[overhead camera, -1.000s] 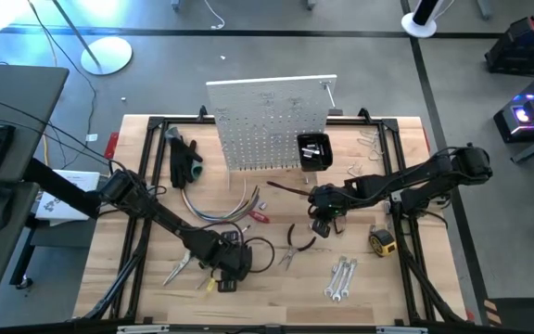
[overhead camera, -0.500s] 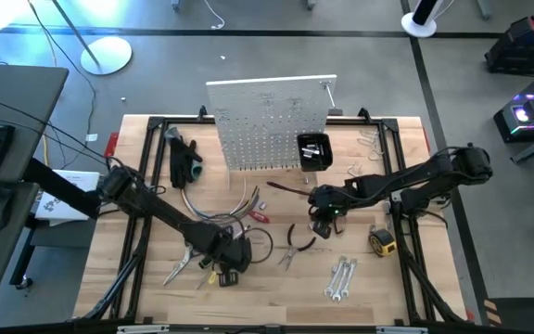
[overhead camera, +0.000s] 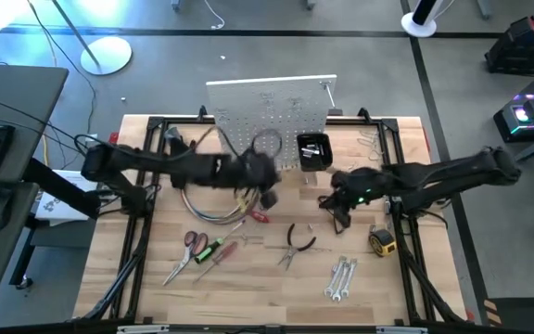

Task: Hang tools onto peg board
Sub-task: Put the socket into the black bin on the peg board

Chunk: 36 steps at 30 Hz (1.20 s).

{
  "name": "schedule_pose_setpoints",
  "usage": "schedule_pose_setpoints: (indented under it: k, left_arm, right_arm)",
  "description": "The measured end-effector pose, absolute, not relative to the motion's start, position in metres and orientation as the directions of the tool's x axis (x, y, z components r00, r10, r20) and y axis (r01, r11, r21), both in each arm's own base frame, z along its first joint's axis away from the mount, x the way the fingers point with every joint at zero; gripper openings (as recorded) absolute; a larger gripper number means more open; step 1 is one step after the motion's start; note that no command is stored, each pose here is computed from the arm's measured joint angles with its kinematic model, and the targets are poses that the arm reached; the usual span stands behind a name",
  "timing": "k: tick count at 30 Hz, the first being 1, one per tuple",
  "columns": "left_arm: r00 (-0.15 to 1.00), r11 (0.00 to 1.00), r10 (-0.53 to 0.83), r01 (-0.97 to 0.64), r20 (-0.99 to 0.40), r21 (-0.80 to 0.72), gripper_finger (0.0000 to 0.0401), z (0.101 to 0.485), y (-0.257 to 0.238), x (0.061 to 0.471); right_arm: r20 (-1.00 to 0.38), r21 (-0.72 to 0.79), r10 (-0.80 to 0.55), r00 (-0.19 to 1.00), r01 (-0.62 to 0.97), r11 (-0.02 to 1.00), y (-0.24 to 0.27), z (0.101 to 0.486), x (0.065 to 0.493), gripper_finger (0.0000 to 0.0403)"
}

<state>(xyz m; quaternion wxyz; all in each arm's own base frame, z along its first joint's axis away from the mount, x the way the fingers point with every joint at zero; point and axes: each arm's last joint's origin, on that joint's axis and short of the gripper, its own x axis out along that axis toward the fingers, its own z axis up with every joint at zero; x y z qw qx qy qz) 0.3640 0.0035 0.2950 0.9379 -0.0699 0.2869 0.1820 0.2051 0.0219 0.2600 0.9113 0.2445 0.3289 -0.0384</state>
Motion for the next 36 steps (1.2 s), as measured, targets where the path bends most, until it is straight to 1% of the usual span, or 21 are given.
schedule_pose_setpoints:
  k: [4, 7, 10, 13, 15, 17, 18, 20, 23, 26, 28, 31, 34, 36]
  left_arm:
    - [0.858, 0.899, 0.366, -0.427, -0.361, -0.103, 0.0045, 0.316, 0.038, 0.389]
    - [0.888, 0.902, 0.357, -0.408, -0.291, -0.139, 0.0045, 0.314, 0.058, 0.410]
    - [0.911, 0.930, 0.303, -0.347, -0.280, -0.121, 0.0045, 0.314, 0.070, 0.430]
    - [0.929, 0.958, 0.241, -0.274, -0.281, -0.083, 0.0045, 0.310, 0.077, 0.447]
    - [0.941, 0.973, 0.192, -0.219, -0.278, -0.071, 0.0045, 0.311, 0.077, 0.455]
    - [0.946, 0.981, 0.174, -0.192, -0.274, -0.041, 0.0047, 0.318, 0.077, 0.456]
    - [0.946, 0.983, 0.173, -0.185, -0.274, -0.017, 0.0054, 0.321, 0.077, 0.455]
    - [0.946, 0.983, 0.185, -0.181, -0.267, 0.039, 0.0076, 0.325, 0.077, 0.454]
    - [0.924, 0.974, 0.224, -0.198, -0.311, 0.113, 0.0113, 0.322, 0.077, 0.451]
    - [0.893, 0.958, 0.277, -0.229, -0.354, 0.174, 0.0141, 0.318, 0.081, 0.449]
    - [0.878, 0.952, 0.301, -0.251, -0.371, 0.178, 0.0155, 0.317, 0.084, 0.447]
    - [0.871, 0.954, 0.300, -0.263, -0.390, 0.147, 0.0168, 0.315, 0.084, 0.446]
    - [0.877, 0.962, 0.274, -0.254, -0.396, 0.103, 0.0175, 0.326, 0.076, 0.438]
    - [0.895, 0.972, 0.231, -0.227, -0.380, 0.058, 0.0176, 0.343, 0.070, 0.427]
  right_arm:
    - [-0.497, 0.406, -0.023, 0.867, 0.256, 0.877, 0.017, 0.282, 0.188, 0.0000]
    - [-0.373, 0.432, -0.087, 0.924, 0.256, 0.865, 0.014, 0.299, 0.179, 0.0000]
    - [-0.274, 0.449, -0.145, 0.951, 0.260, 0.855, 0.011, 0.311, 0.174, 0.0000]
    - [-0.229, 0.459, -0.202, 0.952, 0.289, 0.840, 0.009, 0.316, 0.172, 0.0000]
    - [-0.222, 0.483, -0.228, 0.948, 0.310, 0.819, 0.009, 0.317, 0.172, 0.0000]
    - [-0.225, 0.502, -0.251, 0.941, 0.333, 0.798, 0.008, 0.316, 0.173, 0.0000]
    - [-0.225, 0.506, -0.265, 0.938, 0.345, 0.791, 0.008, 0.316, 0.173, 0.0000]
    - [-0.230, 0.513, -0.283, 0.931, 0.363, 0.778, 0.007, 0.315, 0.173, 0.0000]
    - [-0.229, 0.512, -0.299, 0.926, 0.376, 0.772, 0.007, 0.315, 0.174, 0.0000]
    - [-0.227, 0.504, -0.313, 0.922, 0.386, 0.773, 0.006, 0.315, 0.174, 0.0000]
    - [-0.226, 0.484, -0.313, 0.922, 0.385, 0.785, 0.006, 0.315, 0.174, 0.0000]
    - [-0.225, 0.476, -0.312, 0.923, 0.383, 0.792, 0.006, 0.315, 0.174, 0.0000]
    - [-0.225, 0.469, -0.303, 0.926, 0.376, 0.799, 0.007, 0.315, 0.174, 0.0001]
    - [-0.218, 0.451, -0.295, 0.930, 0.364, 0.815, 0.007, 0.316, 0.174, 0.0006]
